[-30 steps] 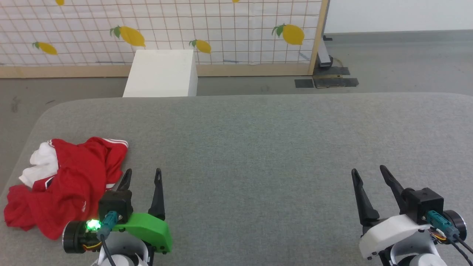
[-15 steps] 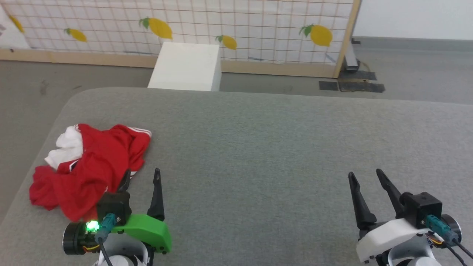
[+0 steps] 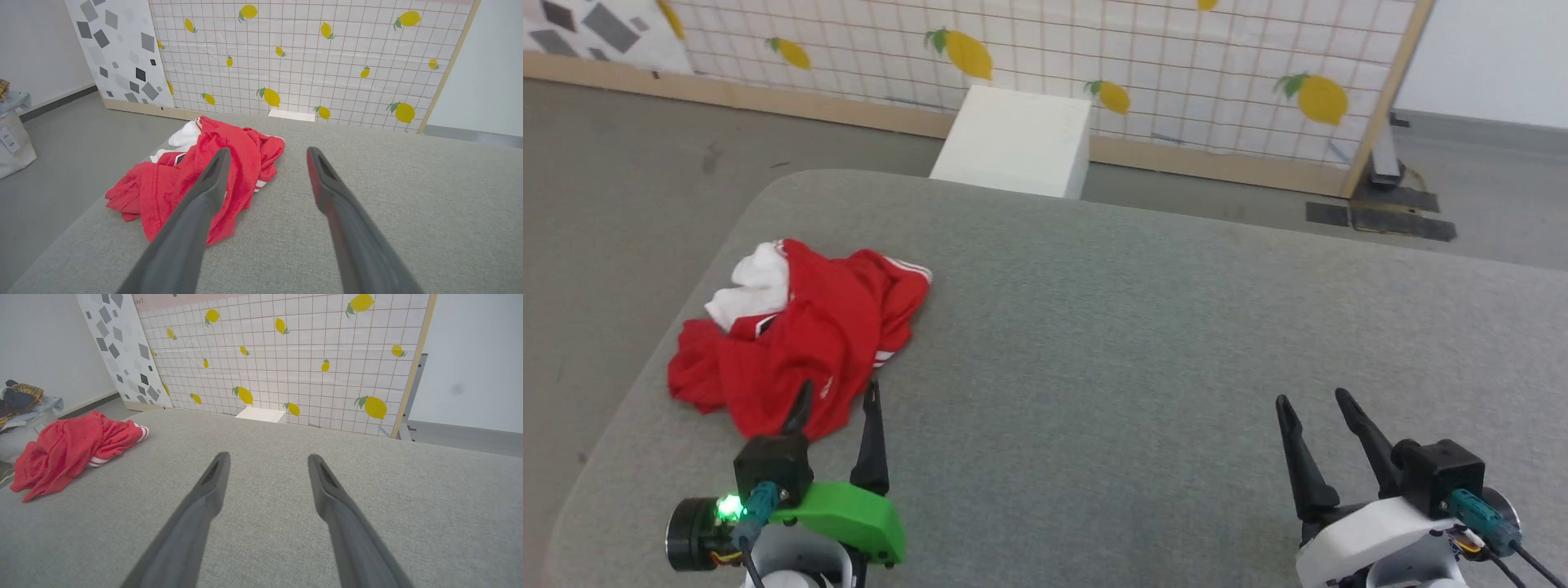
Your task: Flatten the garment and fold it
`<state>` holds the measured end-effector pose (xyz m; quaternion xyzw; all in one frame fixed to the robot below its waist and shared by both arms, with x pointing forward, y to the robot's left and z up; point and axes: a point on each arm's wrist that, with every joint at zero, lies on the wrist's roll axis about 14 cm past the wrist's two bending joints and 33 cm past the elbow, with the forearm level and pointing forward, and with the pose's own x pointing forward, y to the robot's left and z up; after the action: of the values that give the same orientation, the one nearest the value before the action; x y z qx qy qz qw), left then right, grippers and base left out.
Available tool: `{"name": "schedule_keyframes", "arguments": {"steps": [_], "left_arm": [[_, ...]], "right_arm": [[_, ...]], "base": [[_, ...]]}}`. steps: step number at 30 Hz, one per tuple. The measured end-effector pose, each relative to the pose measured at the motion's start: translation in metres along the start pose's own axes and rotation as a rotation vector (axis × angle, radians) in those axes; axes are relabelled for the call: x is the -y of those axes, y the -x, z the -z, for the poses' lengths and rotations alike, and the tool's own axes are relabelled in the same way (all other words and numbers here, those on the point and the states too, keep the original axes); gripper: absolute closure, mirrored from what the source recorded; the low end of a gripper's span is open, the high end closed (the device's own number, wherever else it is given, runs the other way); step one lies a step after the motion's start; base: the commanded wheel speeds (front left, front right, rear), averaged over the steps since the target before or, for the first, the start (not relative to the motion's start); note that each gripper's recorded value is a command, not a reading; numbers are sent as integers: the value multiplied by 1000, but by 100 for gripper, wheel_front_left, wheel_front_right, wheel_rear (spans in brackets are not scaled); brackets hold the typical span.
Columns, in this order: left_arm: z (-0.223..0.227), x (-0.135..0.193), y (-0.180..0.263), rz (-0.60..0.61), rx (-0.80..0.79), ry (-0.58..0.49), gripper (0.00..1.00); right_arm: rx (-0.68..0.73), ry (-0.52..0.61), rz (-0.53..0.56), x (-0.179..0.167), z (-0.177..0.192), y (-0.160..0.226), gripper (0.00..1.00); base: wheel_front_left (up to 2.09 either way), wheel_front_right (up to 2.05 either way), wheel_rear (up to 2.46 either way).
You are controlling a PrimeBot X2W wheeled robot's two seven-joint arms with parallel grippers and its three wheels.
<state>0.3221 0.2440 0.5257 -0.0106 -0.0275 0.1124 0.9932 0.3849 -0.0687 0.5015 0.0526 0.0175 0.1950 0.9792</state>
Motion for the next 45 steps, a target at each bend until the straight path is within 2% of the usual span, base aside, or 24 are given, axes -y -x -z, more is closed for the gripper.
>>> {"name": "schedule_keyframes", "arguments": {"steps": [16, 45], "left_arm": [[2, -33, 26, -102, 13, 10, 0], [2, -68, 59, -233, 50, 24, 0]], "right_arm": [[-13, -44, -127, -41, 9, -15, 0], [-37, -67, -271, -89, 21, -25, 0]], "base": [[0, 0, 0], [0, 0, 0]]}}
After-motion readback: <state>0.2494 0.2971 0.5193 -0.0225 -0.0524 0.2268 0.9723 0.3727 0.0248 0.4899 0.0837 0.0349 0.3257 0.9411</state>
